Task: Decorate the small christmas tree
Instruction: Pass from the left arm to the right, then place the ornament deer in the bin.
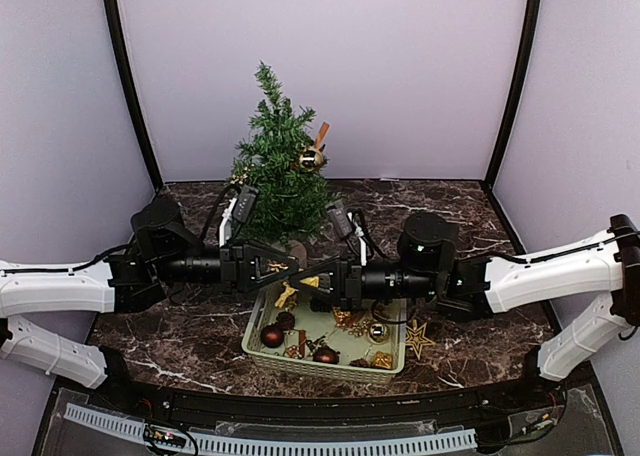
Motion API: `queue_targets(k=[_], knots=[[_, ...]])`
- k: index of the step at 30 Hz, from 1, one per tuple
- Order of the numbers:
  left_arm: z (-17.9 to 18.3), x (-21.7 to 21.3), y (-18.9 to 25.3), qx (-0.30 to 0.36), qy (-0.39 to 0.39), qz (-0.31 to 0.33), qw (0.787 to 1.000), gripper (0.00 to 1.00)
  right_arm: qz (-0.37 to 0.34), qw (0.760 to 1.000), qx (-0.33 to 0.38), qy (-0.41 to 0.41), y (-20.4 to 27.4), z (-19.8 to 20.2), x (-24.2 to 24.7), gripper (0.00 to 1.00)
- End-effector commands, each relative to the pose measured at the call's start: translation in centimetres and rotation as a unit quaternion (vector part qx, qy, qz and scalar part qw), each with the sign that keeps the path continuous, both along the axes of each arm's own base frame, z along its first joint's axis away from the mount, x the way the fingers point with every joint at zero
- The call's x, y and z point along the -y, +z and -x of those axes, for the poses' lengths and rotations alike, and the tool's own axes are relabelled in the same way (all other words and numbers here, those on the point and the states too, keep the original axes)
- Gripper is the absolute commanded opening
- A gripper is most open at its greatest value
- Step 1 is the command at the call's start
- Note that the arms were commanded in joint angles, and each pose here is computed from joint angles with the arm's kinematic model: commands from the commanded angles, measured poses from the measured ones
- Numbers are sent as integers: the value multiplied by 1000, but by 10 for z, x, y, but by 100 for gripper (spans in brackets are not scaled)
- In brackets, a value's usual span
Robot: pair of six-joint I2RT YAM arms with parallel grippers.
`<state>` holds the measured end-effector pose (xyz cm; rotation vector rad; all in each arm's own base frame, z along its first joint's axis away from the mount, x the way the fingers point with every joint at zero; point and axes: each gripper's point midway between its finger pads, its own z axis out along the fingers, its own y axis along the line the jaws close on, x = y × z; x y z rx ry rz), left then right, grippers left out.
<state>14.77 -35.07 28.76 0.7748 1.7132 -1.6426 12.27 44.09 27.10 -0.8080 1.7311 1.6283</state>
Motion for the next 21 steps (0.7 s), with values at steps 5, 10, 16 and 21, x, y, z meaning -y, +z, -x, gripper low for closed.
queue_targets(k=[5, 10, 16, 21], knots=[[2, -17, 22, 6, 32, 26, 999, 53, 25, 999, -15, 22, 5, 14, 11, 0], [9, -18, 22, -6, 16, 24, 1000, 55, 56, 997, -20, 43, 6, 21, 13, 0], [6, -21, -5, -58, 30, -51, 997, 58, 80, 993, -35, 75, 5, 31, 12, 0], [26, -19, -10, -105, -26, -76, 991, 66, 96, 991, -32, 91, 6, 34, 9, 0]])
